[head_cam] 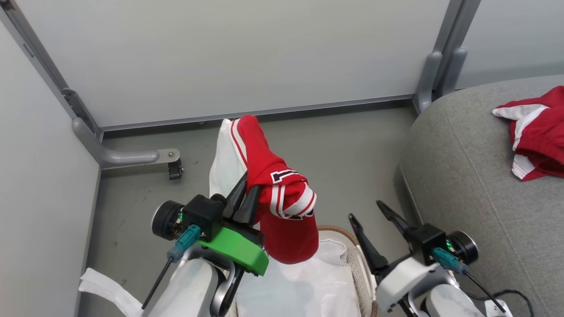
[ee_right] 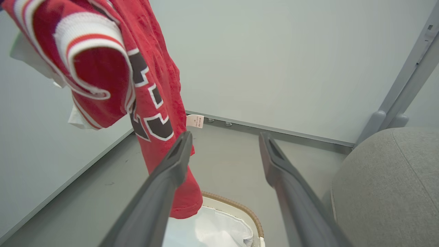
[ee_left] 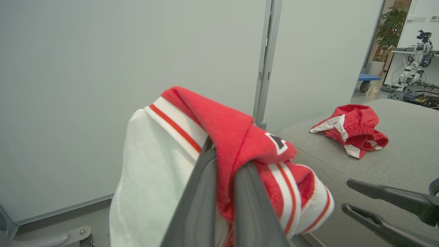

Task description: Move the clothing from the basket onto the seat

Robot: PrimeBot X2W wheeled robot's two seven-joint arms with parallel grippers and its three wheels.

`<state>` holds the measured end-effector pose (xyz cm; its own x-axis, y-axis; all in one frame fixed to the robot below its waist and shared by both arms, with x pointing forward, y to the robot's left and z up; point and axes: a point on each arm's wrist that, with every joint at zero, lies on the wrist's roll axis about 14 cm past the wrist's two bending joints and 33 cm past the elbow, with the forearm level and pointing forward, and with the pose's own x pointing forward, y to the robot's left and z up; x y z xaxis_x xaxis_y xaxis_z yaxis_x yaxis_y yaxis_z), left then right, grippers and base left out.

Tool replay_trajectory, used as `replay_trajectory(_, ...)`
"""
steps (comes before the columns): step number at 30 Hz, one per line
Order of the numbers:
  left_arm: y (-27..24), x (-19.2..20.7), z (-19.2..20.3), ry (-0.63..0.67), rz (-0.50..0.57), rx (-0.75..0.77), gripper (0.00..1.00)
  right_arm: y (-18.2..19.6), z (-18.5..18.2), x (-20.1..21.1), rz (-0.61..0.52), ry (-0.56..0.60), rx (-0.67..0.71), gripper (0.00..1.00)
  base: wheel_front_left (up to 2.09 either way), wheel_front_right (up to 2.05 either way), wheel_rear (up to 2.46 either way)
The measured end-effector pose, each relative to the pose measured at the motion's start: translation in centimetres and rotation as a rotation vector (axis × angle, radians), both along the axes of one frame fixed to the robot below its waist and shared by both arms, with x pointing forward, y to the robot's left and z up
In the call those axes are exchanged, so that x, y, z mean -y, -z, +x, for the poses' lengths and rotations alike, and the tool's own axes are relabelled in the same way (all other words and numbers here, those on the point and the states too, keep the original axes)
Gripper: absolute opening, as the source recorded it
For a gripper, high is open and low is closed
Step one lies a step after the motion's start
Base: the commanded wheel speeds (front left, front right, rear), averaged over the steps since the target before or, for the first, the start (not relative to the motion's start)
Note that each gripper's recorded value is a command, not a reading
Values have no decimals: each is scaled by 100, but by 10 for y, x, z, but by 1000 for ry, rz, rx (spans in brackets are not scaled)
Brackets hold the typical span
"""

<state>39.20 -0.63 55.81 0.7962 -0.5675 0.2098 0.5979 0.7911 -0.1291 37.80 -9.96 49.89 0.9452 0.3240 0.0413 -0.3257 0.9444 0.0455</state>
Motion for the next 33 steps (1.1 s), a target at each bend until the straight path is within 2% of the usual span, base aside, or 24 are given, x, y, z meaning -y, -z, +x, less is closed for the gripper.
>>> replay_trajectory(13, 1, 2, -12, 24, -8, -15, 0, -24, 11, -88, -85, -307, 88, 100, 0, 0, 0)
replay_trajectory(22, 3, 0, -19, 29, -8, -27, 0, -31, 18, -121, -101, -394, 113, 100, 0, 0, 0)
replay_trajectory(23, 4, 0, -19, 28, -8, -29, 0, -31, 18, -123, -102, -402, 111, 98, 0, 0, 0)
replay_trajectory(24, 4, -1, -19, 26, -9, -31, 0, -29, 18, -126, -103, -408, 106, 57, 0, 0, 0)
replay_trajectory(25, 4, -2, -20, 25, -9, -32, 0, -28, 18, -128, -104, -413, 102, 38, 0, 0, 0)
replay_trajectory(26, 4, -2, -20, 24, -9, -33, 0, -27, 18, -129, -103, -416, 99, 0, 0, 0, 0)
replay_trajectory(31, 5, -5, -19, 17, -13, -39, 0, -29, 21, -132, -75, -412, 89, 0, 0, 0, 0)
replay_trajectory(32, 6, -5, -19, 15, -13, -40, 6, -28, 22, -131, -72, -409, 88, 0, 0, 0, 0)
replay_trajectory(33, 6, -5, -18, 14, -12, -42, 27, -28, 22, -130, -70, -406, 86, 0, 0, 0, 0)
